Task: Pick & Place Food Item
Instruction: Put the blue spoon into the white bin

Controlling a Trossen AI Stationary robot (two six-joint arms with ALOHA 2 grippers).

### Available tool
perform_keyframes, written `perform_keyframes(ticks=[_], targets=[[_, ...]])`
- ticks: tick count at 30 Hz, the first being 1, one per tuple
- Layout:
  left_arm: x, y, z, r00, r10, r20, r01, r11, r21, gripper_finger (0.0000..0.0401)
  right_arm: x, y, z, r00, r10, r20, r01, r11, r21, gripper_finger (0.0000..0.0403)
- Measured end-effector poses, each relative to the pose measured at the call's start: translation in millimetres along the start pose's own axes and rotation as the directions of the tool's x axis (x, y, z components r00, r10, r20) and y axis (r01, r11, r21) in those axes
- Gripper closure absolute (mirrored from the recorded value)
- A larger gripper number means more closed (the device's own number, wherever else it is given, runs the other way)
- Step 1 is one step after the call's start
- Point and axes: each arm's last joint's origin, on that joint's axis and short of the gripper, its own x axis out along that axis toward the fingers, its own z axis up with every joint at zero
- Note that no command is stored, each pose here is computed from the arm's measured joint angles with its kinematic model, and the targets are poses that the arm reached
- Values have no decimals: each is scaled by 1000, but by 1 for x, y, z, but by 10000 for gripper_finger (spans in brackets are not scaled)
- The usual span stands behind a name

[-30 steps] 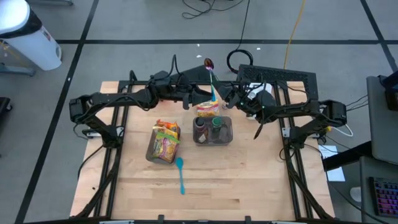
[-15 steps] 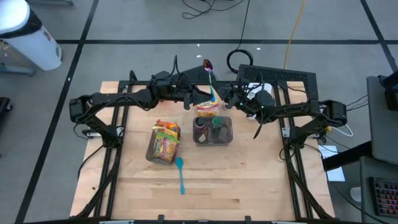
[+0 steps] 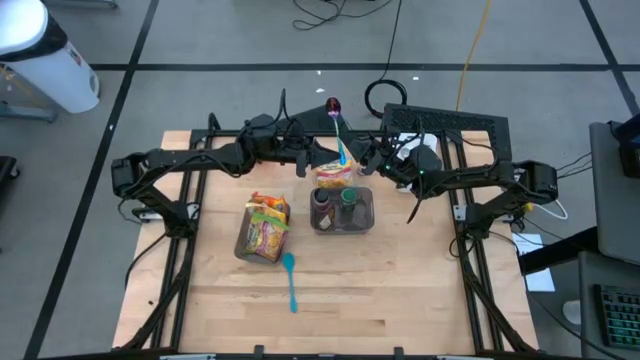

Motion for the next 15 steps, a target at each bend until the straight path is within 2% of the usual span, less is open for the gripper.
perform_keyframes(ticks=[15], targets=[[0, -1, 0, 1000, -17, -6, 18, 999, 36, 397, 0, 0, 0, 1000, 3, -1, -3, 1000, -30, 403]])
